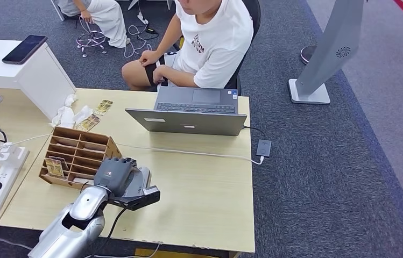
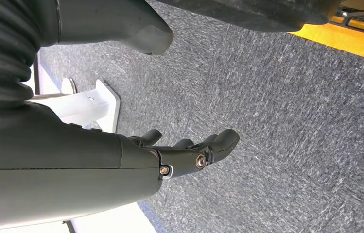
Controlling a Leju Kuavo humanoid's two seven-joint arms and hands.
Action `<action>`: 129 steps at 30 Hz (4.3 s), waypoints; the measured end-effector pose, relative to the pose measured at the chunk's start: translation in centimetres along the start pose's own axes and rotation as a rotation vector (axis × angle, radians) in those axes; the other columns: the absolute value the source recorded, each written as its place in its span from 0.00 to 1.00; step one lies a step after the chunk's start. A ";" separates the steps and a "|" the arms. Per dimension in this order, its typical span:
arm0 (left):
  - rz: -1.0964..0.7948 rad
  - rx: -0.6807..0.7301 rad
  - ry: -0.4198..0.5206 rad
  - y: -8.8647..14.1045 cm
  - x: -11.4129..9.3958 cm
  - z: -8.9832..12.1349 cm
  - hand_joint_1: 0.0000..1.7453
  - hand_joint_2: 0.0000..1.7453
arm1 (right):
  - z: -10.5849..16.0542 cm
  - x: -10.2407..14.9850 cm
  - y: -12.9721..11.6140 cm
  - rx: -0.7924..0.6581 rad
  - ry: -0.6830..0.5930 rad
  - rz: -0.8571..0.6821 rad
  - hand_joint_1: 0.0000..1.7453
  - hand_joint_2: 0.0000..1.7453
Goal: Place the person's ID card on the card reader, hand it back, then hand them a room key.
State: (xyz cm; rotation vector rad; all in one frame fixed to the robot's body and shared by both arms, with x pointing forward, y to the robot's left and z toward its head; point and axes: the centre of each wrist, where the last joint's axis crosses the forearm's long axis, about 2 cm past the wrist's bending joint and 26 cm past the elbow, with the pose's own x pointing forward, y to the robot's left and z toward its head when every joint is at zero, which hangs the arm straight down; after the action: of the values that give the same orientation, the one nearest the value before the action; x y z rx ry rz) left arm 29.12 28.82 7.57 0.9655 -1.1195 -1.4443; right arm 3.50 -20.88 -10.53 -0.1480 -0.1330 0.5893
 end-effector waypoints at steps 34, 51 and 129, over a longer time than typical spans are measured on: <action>-0.052 0.028 -0.234 0.8 -0.1 5.1 1.00 1.00 | 0.0 0.0 0.1 0.001 -0.017 -0.003 0.00 1.00; 0.072 0.794 -0.029 15.4 -1.6 -1.9 1.00 1.00 | 0.0 0.3 0.1 0.025 -0.044 0.068 0.00 1.00; -0.009 0.153 0.206 0.4 -7.7 11.3 0.00 1.00 | 0.1 -0.9 0.7 0.013 0.026 -0.021 0.00 1.00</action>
State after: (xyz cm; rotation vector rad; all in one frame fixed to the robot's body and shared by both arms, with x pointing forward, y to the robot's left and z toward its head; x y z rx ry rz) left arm 19.59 38.09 10.78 1.1992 -1.0848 -1.2477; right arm 2.35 -20.75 -10.61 -0.1412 -0.1057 0.5668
